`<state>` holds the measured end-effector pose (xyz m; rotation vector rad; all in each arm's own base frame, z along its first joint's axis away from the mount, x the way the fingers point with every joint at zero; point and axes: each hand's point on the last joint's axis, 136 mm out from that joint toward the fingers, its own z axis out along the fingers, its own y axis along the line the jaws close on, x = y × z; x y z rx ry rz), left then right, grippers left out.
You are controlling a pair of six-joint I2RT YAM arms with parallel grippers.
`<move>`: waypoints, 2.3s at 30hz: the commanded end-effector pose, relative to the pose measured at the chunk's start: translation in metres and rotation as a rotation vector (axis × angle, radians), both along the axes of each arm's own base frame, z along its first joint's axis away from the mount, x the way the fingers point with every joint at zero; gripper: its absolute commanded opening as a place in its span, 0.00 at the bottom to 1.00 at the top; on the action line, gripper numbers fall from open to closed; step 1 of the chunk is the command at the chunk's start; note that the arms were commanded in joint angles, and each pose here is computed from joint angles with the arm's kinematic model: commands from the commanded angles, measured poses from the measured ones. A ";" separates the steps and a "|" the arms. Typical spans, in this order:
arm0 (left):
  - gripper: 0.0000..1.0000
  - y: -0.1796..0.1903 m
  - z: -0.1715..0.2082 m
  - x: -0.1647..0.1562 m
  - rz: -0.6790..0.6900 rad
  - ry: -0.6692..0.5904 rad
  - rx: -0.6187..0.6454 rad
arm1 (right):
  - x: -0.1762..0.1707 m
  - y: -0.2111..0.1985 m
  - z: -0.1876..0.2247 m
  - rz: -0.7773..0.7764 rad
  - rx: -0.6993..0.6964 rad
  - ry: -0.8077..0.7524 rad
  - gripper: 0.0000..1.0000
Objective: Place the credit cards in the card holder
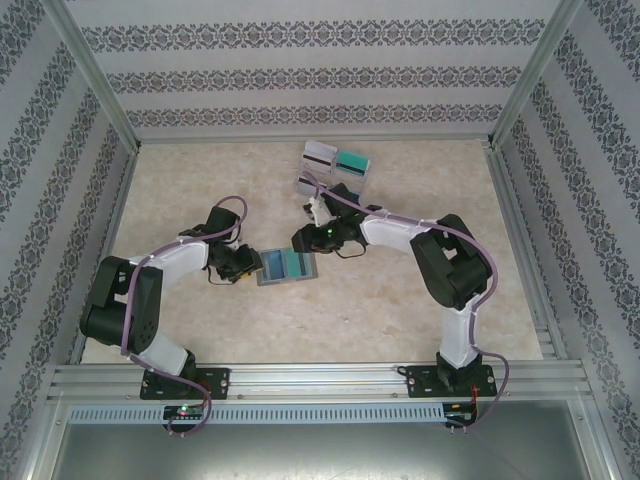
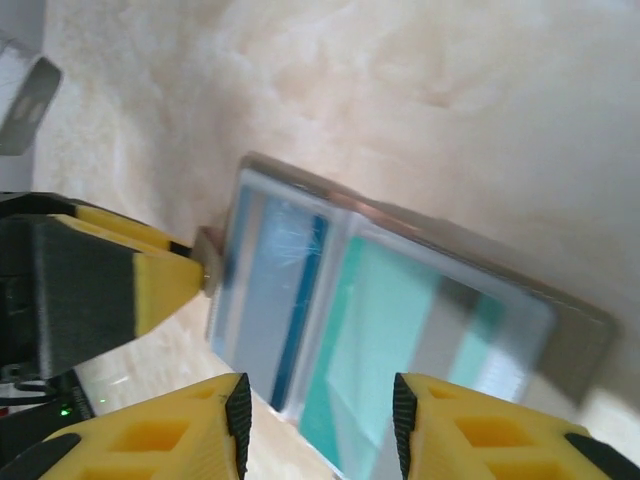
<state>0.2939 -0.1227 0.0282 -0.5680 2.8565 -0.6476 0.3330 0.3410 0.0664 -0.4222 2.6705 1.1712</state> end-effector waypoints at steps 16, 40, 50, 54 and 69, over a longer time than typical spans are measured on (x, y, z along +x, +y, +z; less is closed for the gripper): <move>0.08 0.018 -0.018 0.000 -0.029 0.063 0.110 | -0.016 -0.029 -0.038 -0.075 0.000 0.194 0.48; 0.02 0.007 -0.015 0.003 -0.020 0.039 0.037 | -0.020 0.036 0.048 0.046 0.191 0.092 0.48; 0.09 0.001 -0.002 0.001 -0.011 0.005 -0.012 | -0.016 0.064 0.028 0.091 0.178 0.110 0.49; 0.08 -0.002 0.000 -0.002 -0.010 0.007 -0.040 | -0.018 0.070 0.018 0.107 0.163 0.127 0.49; 0.06 -0.014 0.011 -0.018 0.007 0.014 -0.144 | -0.020 0.073 0.010 0.173 0.070 0.099 0.49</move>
